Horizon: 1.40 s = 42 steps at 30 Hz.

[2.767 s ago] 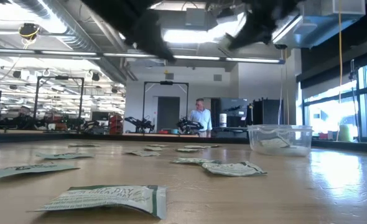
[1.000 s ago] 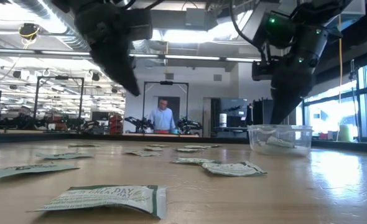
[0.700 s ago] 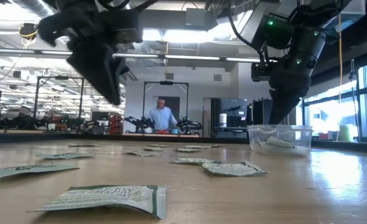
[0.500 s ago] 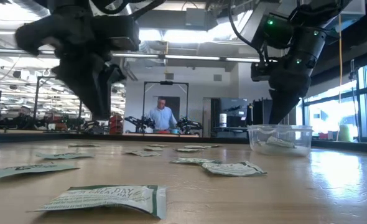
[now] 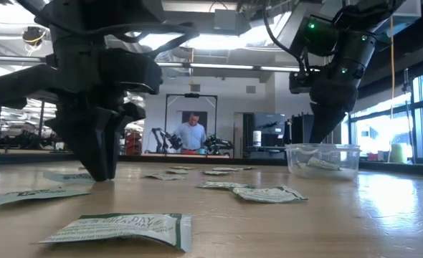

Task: Pick and place items into bin
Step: Put the stevia packet into the transparent bin

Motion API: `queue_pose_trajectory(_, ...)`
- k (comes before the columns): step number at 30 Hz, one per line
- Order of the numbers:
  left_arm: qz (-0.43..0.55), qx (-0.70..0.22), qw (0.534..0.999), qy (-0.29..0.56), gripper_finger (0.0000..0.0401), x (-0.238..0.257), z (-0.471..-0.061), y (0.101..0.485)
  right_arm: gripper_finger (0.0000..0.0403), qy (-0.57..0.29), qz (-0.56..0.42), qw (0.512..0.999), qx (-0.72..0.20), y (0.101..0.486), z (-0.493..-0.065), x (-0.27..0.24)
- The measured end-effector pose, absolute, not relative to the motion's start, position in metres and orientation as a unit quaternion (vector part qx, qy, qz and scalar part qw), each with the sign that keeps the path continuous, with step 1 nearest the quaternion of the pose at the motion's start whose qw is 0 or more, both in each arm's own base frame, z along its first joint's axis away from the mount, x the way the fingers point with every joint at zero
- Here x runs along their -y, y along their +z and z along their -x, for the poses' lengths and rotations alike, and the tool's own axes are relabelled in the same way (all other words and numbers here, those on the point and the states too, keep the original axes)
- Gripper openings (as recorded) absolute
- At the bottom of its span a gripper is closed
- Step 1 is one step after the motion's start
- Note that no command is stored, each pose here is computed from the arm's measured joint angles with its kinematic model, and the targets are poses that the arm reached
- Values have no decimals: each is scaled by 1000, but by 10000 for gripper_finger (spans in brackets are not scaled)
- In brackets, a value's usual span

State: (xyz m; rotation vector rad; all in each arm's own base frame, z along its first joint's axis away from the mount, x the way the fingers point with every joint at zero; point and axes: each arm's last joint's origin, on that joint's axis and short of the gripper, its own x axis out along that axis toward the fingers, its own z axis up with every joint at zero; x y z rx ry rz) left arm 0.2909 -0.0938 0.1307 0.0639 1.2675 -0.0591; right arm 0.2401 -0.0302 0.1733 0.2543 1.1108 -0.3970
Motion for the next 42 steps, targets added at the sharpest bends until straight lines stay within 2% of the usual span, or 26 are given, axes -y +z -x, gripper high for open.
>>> queue_pose_trajectory(12,-37,-600,799,-29,5,93,-290,128,76,-186,-120,823,-523,173,-240,30)
queue_pose_trajectory(19,-43,-585,809,-30,2,89,-283,145,76,-192,-133,831,-505,185,-240,30)
queue_pose_trajectory(24,-60,-504,861,11,2,80,-283,182,76,-179,-125,857,-467,203,-247,30)
queue_pose_trajectory(29,-120,-365,914,128,3,69,-290,219,76,-147,-97,901,-397,216,-262,24)
queue_pose_trajectory(35,-226,-245,913,234,3,61,-307,244,76,-95,-36,948,-302,231,-278,11)
queue_pose_trajectory(42,-263,-171,909,275,3,52,-326,252,76,-48,39,976,-208,248,-288,-5)
